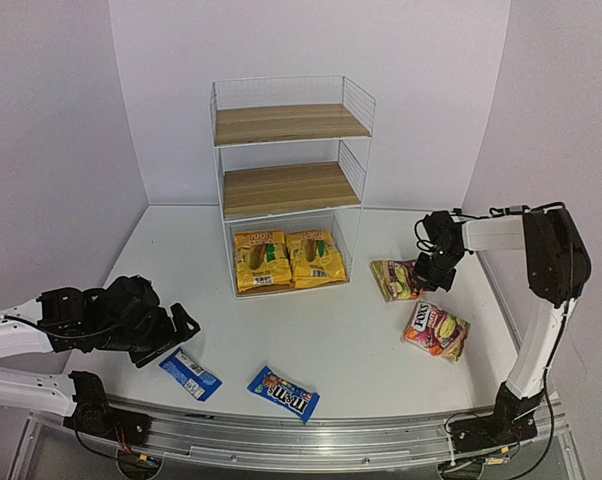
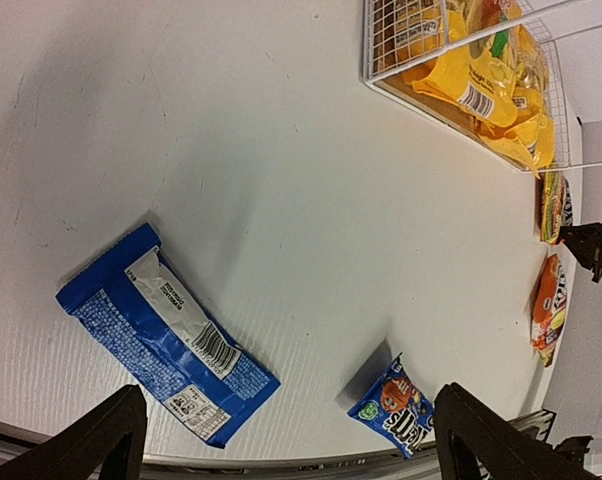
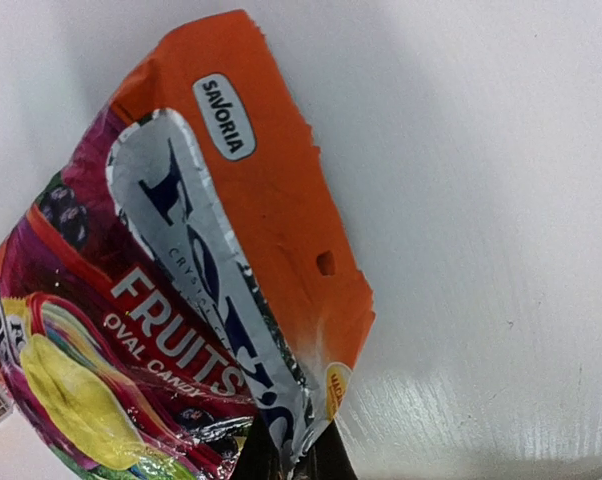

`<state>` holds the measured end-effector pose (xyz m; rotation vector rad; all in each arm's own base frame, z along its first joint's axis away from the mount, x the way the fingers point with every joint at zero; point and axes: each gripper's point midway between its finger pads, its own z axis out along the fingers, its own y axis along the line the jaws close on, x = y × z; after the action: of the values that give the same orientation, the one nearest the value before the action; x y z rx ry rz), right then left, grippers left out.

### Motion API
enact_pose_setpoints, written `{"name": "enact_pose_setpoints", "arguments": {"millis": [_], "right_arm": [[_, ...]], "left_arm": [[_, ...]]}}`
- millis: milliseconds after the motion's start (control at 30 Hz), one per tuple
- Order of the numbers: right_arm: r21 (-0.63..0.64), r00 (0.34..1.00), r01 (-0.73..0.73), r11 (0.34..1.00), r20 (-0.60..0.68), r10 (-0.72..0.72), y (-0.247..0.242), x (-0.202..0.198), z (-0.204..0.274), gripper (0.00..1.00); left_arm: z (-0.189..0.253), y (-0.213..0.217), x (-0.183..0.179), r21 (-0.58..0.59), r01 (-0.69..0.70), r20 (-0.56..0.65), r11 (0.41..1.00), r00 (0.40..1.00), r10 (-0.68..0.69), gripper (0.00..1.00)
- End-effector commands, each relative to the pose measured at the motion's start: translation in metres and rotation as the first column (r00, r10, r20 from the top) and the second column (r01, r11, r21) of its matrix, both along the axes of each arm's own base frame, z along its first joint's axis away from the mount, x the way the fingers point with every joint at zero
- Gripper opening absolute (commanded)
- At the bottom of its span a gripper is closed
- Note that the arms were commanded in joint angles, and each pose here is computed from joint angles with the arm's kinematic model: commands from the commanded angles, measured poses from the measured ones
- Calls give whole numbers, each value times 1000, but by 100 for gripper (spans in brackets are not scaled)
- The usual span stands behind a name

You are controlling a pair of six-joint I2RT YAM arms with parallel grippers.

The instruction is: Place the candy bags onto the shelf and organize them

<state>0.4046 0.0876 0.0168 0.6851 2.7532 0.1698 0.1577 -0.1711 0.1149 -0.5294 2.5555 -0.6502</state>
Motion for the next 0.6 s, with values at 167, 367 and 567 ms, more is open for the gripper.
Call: {"name": "enact_pose_setpoints", "arguments": {"millis": [167,367,567], "right_arm": [[76,962,-214,974,190,197,20,-15,80,0],[206,864,-470,858,304,400,73,-78,140,0],[291,700,-709,643,407,587,126,-155,189,0]], "left_arm": [[60,-45,17,-115,204,227,972,958,-174,100],[93,-89,9,-176,461,408,870,838,-362,100],[101,-133,-2,-202,648,486,734,717,-499,100]]}}
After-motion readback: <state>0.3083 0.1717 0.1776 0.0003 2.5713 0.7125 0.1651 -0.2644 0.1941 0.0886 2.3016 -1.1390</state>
